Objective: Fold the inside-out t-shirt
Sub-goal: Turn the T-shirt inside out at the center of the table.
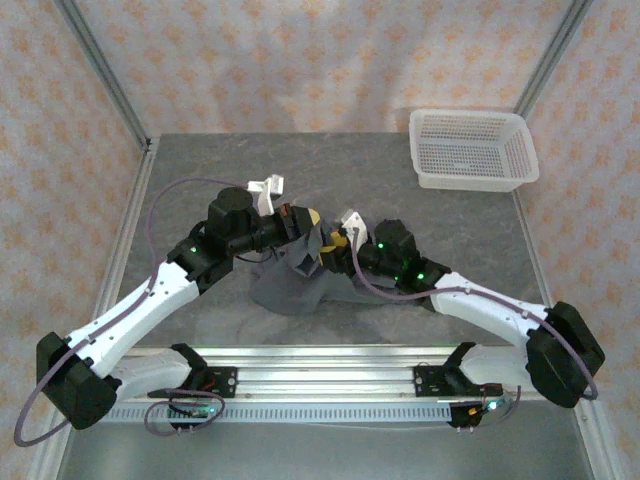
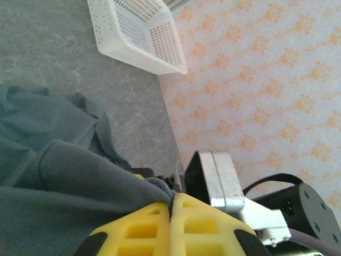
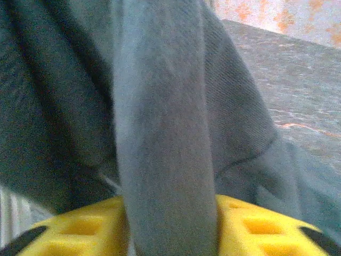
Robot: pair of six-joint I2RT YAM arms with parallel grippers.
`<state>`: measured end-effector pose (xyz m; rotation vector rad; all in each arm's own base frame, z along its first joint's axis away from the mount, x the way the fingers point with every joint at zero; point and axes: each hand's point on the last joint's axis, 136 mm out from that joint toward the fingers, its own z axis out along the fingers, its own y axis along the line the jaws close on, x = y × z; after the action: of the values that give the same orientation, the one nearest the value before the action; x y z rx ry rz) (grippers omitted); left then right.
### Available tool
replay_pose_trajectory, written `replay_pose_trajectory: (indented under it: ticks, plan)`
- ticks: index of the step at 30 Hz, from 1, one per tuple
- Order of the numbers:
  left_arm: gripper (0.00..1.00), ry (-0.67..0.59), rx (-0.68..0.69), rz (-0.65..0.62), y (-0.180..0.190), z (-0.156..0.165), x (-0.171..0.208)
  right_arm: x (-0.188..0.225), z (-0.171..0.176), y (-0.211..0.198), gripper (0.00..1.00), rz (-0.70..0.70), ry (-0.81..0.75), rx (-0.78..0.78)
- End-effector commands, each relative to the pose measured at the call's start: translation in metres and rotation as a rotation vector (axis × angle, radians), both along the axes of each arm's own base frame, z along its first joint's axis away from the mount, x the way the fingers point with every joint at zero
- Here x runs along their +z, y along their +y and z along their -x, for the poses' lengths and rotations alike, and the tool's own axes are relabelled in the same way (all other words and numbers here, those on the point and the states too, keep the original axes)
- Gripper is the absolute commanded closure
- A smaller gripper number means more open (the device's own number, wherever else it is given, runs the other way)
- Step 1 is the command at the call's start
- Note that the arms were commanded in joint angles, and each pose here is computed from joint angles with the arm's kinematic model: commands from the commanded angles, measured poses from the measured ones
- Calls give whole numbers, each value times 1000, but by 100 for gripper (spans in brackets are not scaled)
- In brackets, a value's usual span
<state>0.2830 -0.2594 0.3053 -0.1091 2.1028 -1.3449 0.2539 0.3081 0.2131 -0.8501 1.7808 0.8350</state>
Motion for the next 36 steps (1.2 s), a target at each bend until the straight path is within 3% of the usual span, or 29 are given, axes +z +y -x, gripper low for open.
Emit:
replay_pose_trajectory:
  ticks: [1, 3, 4, 7, 10, 12, 14, 17, 22, 26, 30, 36]
  plan:
    - [100, -55, -21, 35, -2, -2, 24, 39, 0, 14, 76, -85, -75, 60]
    - [100, -51, -18, 24, -1, -5, 20, 42, 4, 14, 95, -105, -59, 80]
    - [100, -50, -11, 5, 3, -8, 17, 45, 11, 15, 100, -123, -43, 118]
    - [100, -29, 58, -122, 31, -27, -10, 56, 34, 13, 100, -181, 26, 223]
    - [97, -9, 145, -370, 68, -44, -51, 71, 46, 3, 100, -259, 77, 259]
    - [87, -18, 126, -453, 71, -48, -62, 79, 48, -3, 100, -301, 88, 254]
    - [67, -32, 87, -431, 62, -49, -64, 83, 46, -7, 100, -316, 91, 231]
    - [53, -68, 85, -418, 63, -45, -55, 80, 35, -10, 100, -313, 104, 183]
    - [50, -151, 215, -470, 100, -22, -31, 65, 7, -11, 100, -283, 160, 78]
    - [51, -264, 246, -493, 108, 14, -18, 58, -12, -15, 100, -268, 202, 3]
    - [51, -335, 191, -711, 93, 40, -36, 47, -25, -13, 100, -266, 241, -16]
    - [39, -306, 175, -997, 69, 24, -84, 49, -25, -9, 100, -270, 265, 9]
